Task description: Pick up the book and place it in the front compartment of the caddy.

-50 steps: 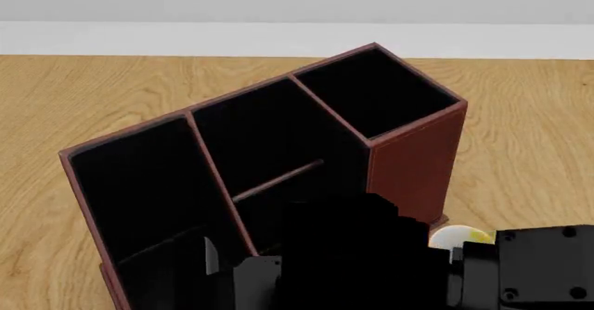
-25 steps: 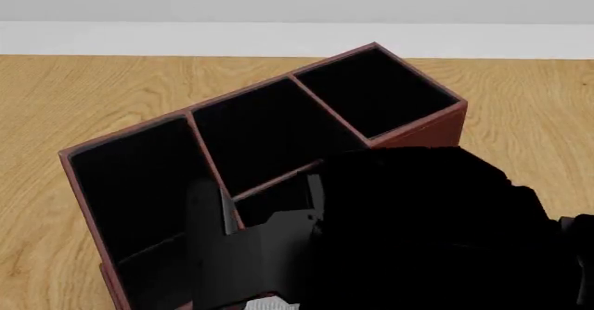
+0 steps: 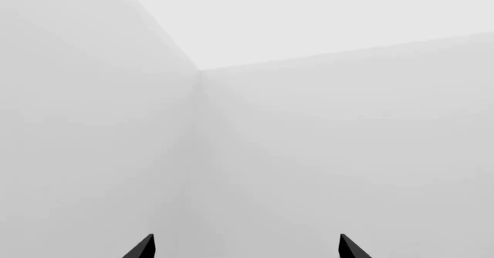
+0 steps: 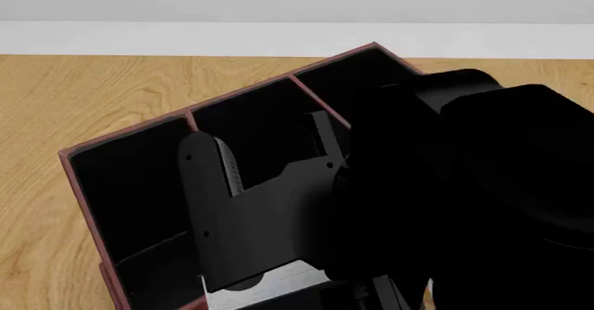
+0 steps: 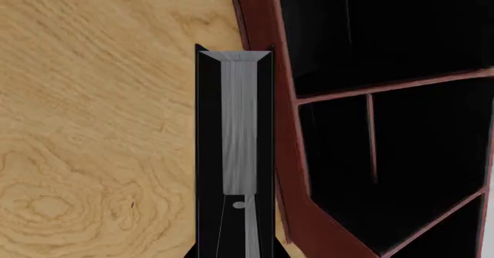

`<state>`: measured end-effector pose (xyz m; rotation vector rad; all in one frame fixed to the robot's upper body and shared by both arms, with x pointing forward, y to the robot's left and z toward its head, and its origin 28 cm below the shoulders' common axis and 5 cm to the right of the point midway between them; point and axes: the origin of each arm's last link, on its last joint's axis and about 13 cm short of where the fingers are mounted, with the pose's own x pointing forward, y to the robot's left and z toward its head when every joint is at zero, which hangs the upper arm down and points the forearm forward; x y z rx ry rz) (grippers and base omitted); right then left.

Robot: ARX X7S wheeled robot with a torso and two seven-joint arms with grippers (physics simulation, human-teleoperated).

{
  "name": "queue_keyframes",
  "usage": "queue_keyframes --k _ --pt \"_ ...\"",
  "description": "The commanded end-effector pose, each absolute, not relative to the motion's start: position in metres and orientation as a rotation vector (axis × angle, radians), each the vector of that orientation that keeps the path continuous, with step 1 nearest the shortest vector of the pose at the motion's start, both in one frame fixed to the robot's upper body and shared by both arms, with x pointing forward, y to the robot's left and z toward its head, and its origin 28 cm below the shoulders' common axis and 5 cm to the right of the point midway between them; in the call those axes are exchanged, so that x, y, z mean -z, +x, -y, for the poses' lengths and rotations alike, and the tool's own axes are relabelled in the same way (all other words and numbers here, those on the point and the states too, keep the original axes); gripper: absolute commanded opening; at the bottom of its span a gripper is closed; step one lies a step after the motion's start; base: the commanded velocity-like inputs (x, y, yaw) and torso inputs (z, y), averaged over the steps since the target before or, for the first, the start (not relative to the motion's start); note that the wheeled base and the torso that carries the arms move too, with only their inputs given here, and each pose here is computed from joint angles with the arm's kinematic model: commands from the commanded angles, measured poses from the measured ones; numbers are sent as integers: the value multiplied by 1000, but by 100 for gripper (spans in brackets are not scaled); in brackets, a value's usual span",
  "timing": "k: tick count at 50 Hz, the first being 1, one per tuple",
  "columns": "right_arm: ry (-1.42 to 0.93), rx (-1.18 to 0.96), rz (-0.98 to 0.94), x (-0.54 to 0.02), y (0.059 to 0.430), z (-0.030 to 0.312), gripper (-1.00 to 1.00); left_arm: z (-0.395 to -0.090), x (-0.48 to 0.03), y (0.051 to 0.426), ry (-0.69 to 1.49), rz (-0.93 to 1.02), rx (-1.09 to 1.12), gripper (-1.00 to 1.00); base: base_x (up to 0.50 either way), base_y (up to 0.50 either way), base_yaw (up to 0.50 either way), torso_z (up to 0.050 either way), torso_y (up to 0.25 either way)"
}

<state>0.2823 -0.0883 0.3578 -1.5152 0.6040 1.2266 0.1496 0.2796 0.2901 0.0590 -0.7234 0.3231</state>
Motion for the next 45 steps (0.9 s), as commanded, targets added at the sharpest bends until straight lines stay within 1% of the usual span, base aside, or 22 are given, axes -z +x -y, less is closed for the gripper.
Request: queue_keyframes --k 1,10,22,37,44,45 --pt "-1605 -1158 -558 -395 270 93 -100 -278 -291 151 57 727 -318 100 0 0 0 0 0" --pt "-1638 -1096 -552 -415 265 98 -100 -278 -293 148 55 734 -319 100 0 0 0 0 1" --pt "-1684 -1015 -475 -433 269 105 -100 -277 -295 146 56 738 -319 100 0 0 0 0 1" --pt "-1756 -913 -435 -431 293 111 -100 -277 -295 146 62 735 -325 100 0 0 0 0 1" --pt "-1794 -880 -367 -425 308 111 -100 -277 -294 148 66 731 -324 100 0 0 0 0 0" --pt "-1814 -876 -331 -425 310 110 -100 -277 -294 148 67 730 -325 100 0 0 0 0 10"
